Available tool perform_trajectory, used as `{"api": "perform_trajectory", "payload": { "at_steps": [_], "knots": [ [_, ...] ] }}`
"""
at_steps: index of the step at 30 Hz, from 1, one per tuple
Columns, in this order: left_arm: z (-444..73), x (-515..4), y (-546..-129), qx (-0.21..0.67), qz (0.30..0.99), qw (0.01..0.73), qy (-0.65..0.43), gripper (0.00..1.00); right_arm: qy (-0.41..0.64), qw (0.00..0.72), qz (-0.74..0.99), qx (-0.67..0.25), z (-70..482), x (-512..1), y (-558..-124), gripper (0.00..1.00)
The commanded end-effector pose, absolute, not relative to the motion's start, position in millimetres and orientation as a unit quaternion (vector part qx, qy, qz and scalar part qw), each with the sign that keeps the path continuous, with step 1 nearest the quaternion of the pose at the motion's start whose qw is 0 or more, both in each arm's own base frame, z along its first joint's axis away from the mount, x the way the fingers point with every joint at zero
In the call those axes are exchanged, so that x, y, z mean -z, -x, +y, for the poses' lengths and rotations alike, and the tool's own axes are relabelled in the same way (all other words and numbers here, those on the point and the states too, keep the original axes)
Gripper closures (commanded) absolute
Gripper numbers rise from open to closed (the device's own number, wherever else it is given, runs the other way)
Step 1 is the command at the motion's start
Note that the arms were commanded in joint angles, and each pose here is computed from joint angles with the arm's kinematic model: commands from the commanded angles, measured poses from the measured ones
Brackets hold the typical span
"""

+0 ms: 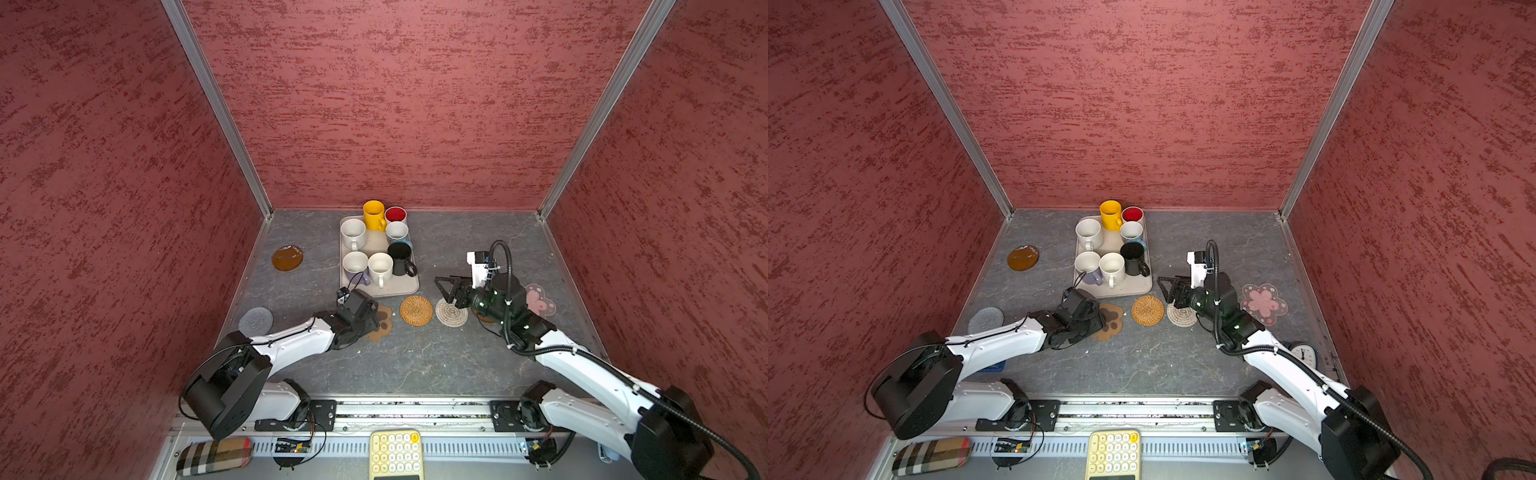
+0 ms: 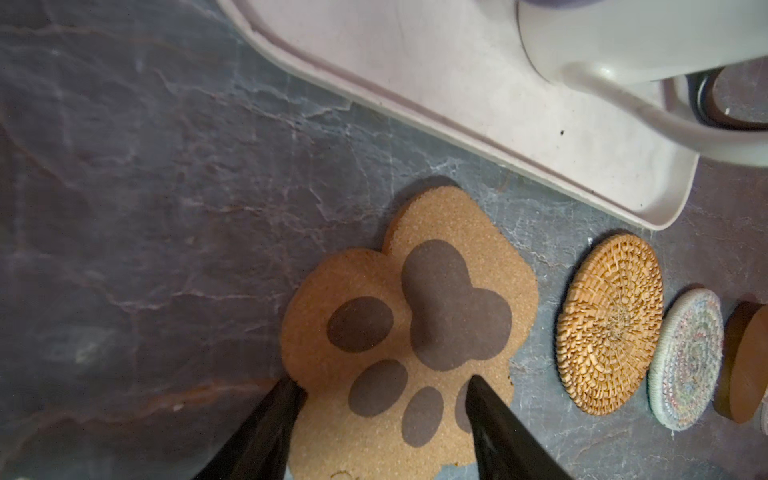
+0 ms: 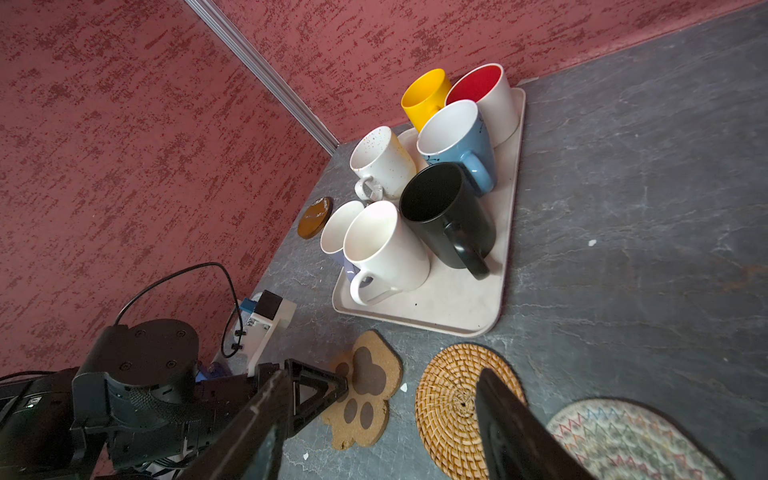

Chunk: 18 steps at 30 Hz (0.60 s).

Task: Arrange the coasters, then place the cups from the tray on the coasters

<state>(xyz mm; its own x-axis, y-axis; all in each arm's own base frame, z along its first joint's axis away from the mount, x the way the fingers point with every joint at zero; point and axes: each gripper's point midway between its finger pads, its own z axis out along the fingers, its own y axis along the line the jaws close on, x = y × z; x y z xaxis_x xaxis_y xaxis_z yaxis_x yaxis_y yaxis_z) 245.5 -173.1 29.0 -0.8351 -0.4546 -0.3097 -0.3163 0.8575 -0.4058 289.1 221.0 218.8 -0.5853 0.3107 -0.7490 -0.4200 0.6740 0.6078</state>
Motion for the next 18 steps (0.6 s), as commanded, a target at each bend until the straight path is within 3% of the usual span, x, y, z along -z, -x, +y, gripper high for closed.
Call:
{"api": "perform_trajectory", "payload": {
  "at_steps": [1,12,18],
  "knots": [
    [-175,-22,-235,0.162,0.95,0.178,0.2,0.33,0.038,0.474,0.783,-0.4,220,-235,-290,0.29],
    [-168,-114,-243,0.187,0.94,0.251,0.138,0.17,0.05,0.476,0.778,-0.407,223,-243,-287,0.29],
    [-137,-158,-260,0.161,0.94,0.27,0.131,0.1,0.068,0.465,0.781,-0.411,235,-245,-292,0.29]
  ]
}}
